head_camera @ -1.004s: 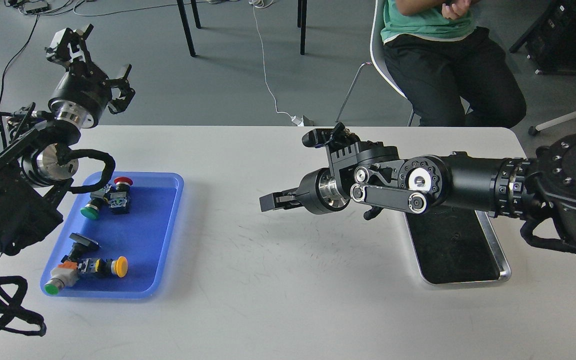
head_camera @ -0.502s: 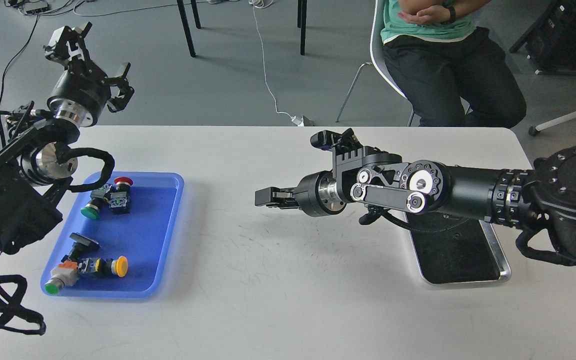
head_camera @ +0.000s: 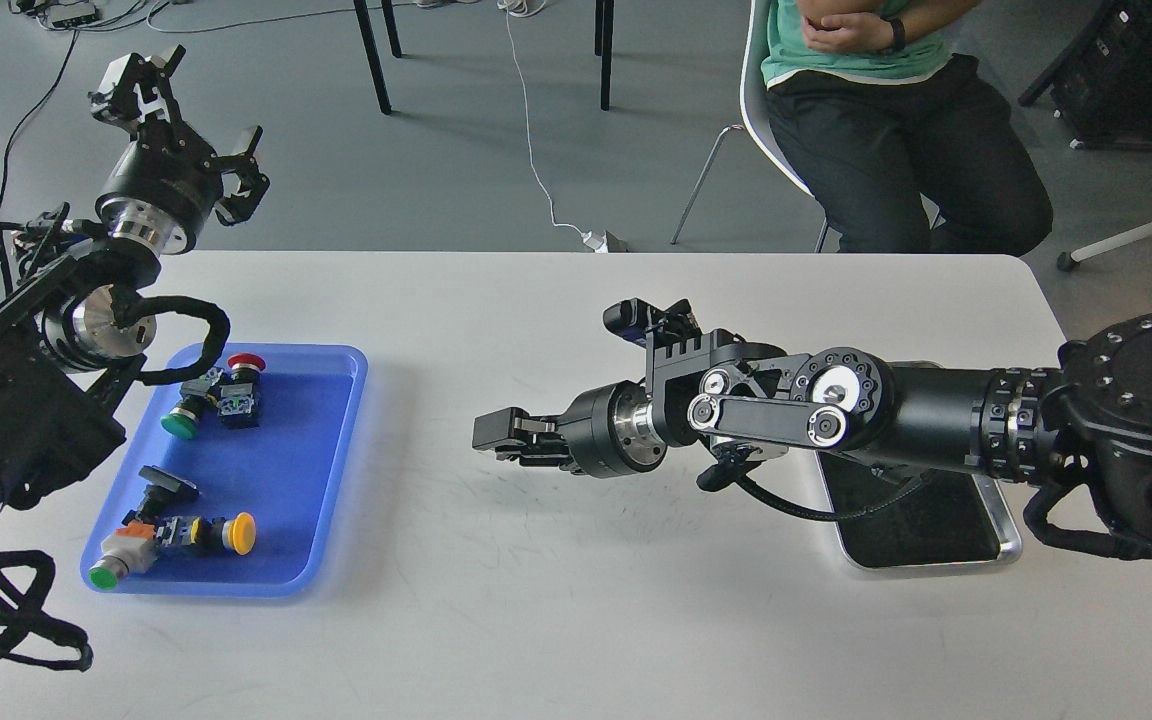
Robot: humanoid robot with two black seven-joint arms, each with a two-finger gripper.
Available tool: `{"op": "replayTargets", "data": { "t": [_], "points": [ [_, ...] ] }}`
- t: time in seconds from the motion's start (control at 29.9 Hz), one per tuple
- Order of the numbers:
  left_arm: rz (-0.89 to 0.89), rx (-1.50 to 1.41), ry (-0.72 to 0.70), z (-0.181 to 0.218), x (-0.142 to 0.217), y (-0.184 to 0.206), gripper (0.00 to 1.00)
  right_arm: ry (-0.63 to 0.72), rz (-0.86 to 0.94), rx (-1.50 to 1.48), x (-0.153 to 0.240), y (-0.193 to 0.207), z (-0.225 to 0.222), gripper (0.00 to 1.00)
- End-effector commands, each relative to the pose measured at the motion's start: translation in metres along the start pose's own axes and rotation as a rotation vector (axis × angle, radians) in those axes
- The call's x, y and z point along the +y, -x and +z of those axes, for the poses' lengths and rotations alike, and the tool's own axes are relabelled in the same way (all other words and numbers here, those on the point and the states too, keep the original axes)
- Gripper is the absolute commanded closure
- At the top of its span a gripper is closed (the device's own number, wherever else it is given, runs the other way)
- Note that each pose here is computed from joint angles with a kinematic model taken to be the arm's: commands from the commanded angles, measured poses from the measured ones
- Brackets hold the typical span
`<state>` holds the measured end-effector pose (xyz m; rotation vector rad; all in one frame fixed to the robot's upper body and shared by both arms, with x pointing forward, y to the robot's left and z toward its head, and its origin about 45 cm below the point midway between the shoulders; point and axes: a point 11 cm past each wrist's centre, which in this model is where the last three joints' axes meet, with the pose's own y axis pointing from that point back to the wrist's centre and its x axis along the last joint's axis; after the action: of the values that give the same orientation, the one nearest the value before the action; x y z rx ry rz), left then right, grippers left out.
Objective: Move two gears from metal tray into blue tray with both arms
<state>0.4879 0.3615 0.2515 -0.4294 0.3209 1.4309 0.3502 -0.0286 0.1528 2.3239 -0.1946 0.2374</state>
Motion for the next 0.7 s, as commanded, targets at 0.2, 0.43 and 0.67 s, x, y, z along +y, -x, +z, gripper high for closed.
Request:
{"op": "replayTargets", "data": {
  "t": [0.2, 0.43, 0.67],
  "points": [
    [0.001, -0.002, 0.002, 0.001, 0.000, -0.001, 0.02, 0.091, -0.010, 0.009, 0.000, 0.004, 0.016, 0.93],
    [0.001, -0.001, 0.000, 0.000, 0.000, -0.001, 0.02, 0.116, -0.012, 0.002, 0.000, 0.005, 0.019, 0.82],
    [0.001, 0.001, 0.000, 0.000, 0.000, -0.001, 0.02, 0.111, -0.019, -0.006, 0.000, 0.005, 0.018, 0.66]
  ]
}}
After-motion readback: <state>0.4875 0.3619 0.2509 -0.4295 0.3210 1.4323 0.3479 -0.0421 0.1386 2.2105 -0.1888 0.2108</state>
